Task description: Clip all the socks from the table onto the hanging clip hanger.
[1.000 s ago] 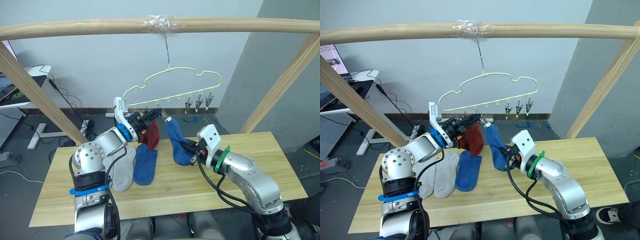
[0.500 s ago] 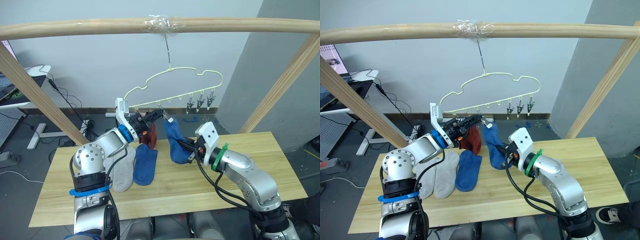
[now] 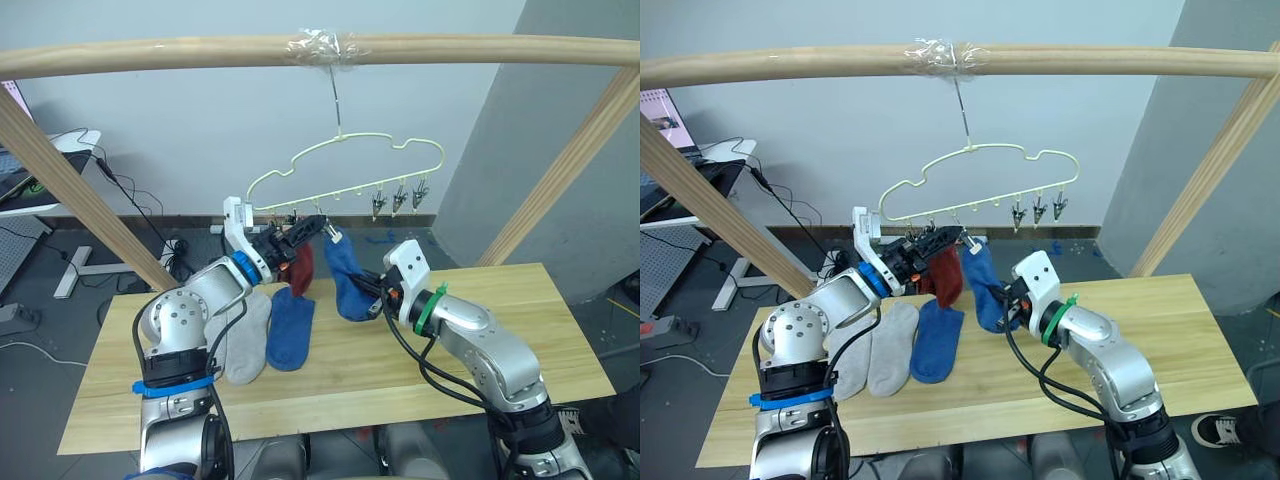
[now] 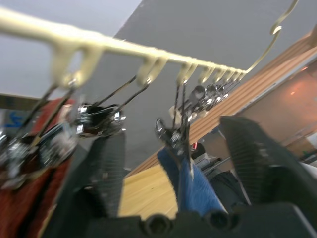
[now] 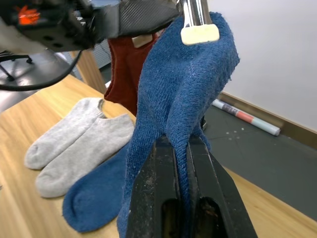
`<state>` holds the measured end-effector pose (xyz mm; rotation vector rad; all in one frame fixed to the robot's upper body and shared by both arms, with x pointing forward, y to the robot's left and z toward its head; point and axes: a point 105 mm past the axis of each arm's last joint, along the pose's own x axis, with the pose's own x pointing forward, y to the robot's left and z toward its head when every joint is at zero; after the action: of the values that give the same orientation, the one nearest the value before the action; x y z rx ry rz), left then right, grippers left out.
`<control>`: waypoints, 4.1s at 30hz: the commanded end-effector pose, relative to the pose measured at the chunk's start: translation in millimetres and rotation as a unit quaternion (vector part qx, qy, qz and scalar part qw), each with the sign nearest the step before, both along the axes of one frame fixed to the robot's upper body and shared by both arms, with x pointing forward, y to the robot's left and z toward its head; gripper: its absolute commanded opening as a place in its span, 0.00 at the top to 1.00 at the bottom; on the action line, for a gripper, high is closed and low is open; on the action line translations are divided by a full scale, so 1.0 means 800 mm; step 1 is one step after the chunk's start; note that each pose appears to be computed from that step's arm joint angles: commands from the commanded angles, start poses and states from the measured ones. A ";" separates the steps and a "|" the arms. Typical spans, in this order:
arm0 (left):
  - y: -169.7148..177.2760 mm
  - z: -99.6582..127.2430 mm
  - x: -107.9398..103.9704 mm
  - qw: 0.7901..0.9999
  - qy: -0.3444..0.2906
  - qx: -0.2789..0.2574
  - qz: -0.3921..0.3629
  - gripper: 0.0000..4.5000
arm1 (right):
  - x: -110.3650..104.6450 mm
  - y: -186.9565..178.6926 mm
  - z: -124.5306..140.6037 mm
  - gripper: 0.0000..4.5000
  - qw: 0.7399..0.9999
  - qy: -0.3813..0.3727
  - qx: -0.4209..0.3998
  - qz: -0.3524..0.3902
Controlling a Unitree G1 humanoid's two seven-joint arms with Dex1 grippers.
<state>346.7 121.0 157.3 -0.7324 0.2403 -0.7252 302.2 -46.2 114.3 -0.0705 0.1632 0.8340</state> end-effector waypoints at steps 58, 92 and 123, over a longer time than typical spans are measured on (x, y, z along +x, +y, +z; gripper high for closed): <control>0.026 0.013 -0.100 0.913 -0.293 0.284 -0.015 0.00 | 0.101 -0.044 0.085 0.53 0.949 -0.174 0.072 -0.253; 0.020 0.007 -0.106 0.917 -0.287 0.278 -0.017 0.00 | 0.120 -0.027 0.100 0.53 0.946 -0.180 0.101 -0.251; 0.006 0.035 -0.107 0.916 -0.323 0.239 -0.015 0.00 | 0.124 -0.025 0.095 0.61 0.948 -0.166 0.106 -0.249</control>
<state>263.8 129.0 172.8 -0.0179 -0.1235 -0.8509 401.5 -68.6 175.9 0.0171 -0.1780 0.3123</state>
